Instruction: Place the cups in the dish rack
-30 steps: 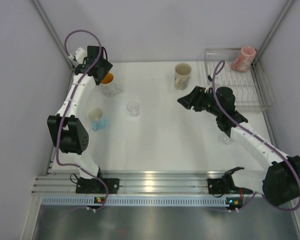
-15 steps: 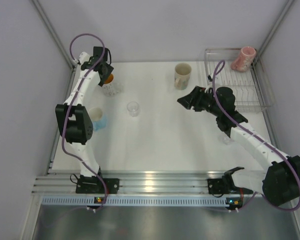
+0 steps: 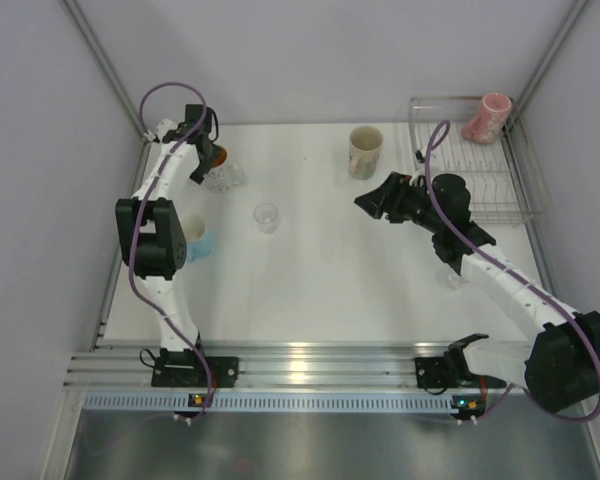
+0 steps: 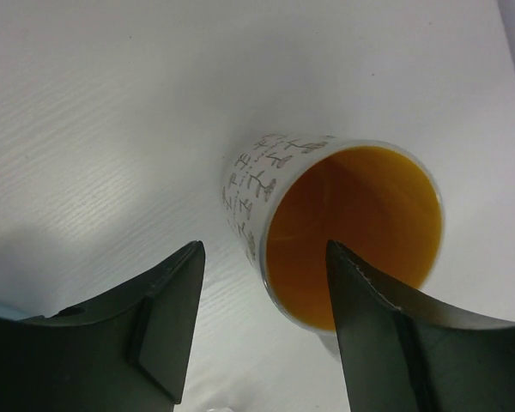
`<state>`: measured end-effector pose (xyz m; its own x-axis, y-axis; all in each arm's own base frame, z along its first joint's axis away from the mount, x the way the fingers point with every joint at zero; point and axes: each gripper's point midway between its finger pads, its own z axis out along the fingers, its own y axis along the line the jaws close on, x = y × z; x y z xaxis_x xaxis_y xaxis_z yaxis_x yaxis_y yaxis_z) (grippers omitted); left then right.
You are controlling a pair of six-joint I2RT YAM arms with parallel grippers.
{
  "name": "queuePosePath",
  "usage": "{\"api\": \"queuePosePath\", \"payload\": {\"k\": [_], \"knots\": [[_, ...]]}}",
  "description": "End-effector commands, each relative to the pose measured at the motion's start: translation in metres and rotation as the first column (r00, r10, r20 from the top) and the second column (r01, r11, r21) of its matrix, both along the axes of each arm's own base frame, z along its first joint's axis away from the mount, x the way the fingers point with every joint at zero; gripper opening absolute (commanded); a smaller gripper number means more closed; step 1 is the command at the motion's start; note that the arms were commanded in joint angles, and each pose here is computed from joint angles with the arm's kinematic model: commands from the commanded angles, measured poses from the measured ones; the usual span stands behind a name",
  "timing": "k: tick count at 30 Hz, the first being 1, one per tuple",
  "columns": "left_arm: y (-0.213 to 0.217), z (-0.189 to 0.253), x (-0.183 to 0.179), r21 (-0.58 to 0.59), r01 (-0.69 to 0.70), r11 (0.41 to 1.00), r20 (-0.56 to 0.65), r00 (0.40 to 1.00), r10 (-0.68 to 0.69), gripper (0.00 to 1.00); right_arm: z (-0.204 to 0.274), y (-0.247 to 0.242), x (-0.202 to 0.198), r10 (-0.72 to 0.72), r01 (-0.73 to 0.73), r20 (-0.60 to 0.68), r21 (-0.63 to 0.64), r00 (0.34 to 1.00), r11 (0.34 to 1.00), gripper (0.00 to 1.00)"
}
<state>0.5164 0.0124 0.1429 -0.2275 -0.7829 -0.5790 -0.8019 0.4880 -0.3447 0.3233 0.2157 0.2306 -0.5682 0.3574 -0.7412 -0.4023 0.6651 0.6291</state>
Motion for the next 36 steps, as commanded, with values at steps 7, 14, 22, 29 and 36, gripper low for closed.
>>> {"api": "queuePosePath", "payload": {"k": [7, 14, 22, 29, 36], "knots": [[0.005, -0.036, 0.006, 0.003, 0.016, 1.000, -0.083, 0.996, -0.016, 0.55, 0.026, 0.001, 0.000, -0.002, 0.000, 0.081, 0.022, 0.997, 1.000, 0.66], [0.014, -0.034, 0.003, 0.041, 0.015, 0.999, -0.091, 0.996, -0.011, 0.10, 0.024, 0.002, 0.001, -0.001, 0.000, 0.077, 0.020, 0.997, 1.000, 0.66], [0.022, 0.022, -0.002, 0.113, 0.050, 0.992, -0.013, 0.999, -0.049, 0.00, 0.020, 0.004, 0.001, 0.033, -0.032, 0.081, -0.016, 0.996, 0.999, 0.68], [-0.013, 0.115, -0.006, 0.118, 0.282, 0.952, 0.275, 0.912, -0.304, 0.00, 0.032, 0.014, -0.013, 0.131, -0.132, 0.134, 0.002, 0.982, 0.991, 0.70], [-0.100, 0.225, -0.049, 0.231, 0.645, 0.728, 0.671, 0.436, -0.600, 0.00, 0.053, 0.022, -0.027, 0.189, -0.203, 0.165, 0.075, 0.968, 0.976, 0.83]]}}
